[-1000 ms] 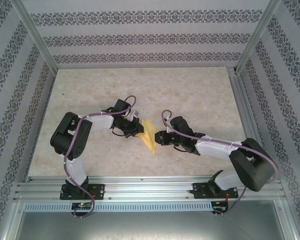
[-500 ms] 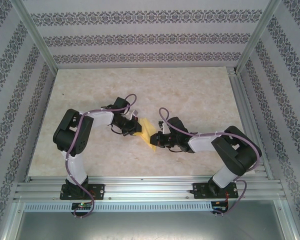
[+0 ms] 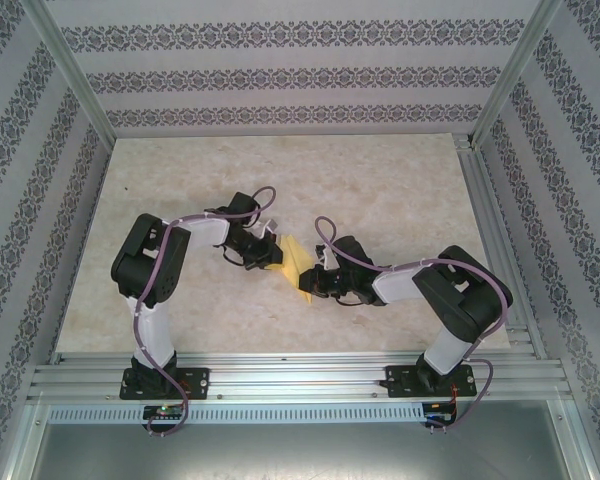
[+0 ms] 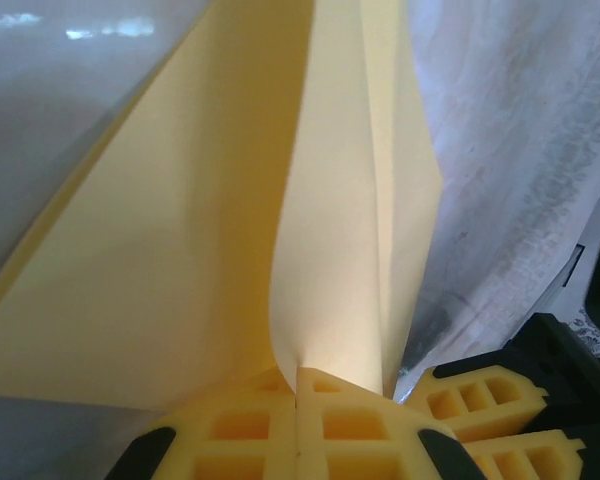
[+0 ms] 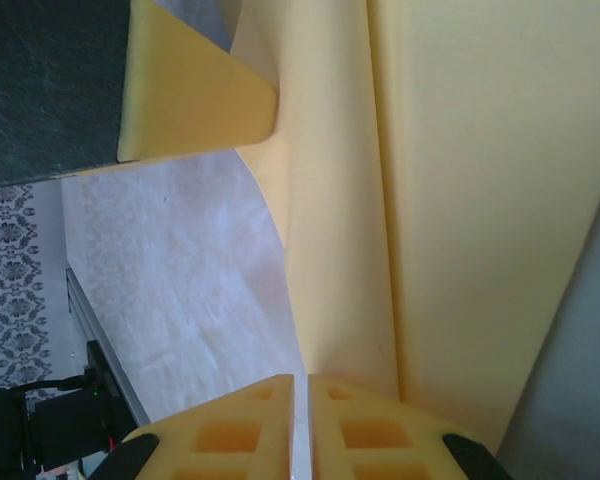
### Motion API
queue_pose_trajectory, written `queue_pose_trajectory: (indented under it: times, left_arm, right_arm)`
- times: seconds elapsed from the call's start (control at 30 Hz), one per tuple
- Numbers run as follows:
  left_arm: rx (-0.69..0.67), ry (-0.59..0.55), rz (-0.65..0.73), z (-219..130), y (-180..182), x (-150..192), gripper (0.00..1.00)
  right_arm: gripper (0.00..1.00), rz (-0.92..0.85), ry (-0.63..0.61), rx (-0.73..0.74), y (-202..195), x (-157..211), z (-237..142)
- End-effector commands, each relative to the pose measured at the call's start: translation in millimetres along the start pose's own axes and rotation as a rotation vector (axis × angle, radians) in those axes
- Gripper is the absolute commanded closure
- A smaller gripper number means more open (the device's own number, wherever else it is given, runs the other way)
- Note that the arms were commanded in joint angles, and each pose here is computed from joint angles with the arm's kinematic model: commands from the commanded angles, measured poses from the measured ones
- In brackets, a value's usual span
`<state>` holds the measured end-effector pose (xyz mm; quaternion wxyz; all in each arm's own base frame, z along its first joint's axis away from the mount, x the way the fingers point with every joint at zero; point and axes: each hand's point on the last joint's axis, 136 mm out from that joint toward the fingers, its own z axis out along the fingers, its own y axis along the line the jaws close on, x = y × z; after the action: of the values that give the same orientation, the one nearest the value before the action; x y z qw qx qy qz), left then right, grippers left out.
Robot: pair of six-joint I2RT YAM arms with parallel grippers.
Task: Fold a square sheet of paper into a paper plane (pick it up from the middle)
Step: Fold the wing for the fifth time at the center of the table.
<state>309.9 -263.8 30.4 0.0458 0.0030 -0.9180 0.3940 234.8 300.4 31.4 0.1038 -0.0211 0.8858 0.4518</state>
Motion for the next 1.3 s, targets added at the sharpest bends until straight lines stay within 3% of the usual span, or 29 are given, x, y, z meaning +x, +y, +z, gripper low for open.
queue_pose_trajectory:
  times: [0.0,0.5,0.8,0.93,1.27]
  left_arm:
    - [0.002,0.012,0.036,0,1,-7,1.00]
    - [-0.004,0.038,0.011,14,15,-13,1.00]
    - [-0.016,0.057,0.001,19,21,-11,1.00]
    - [-0.023,0.058,-0.001,19,23,-11,1.00]
    - [-0.038,0.062,-0.014,18,27,-12,1.00]
  right_arm:
    - [0.87,-0.009,-0.003,-0.006,0,-2,2]
    - [0.87,0.012,0.033,0.138,-33,7,3]
    - [0.87,-0.039,0.054,0.169,-19,3,-4]
    - [0.89,0.018,0.126,0.273,-51,24,-5]
    - [0.91,0.061,0.222,0.302,-64,58,-9]
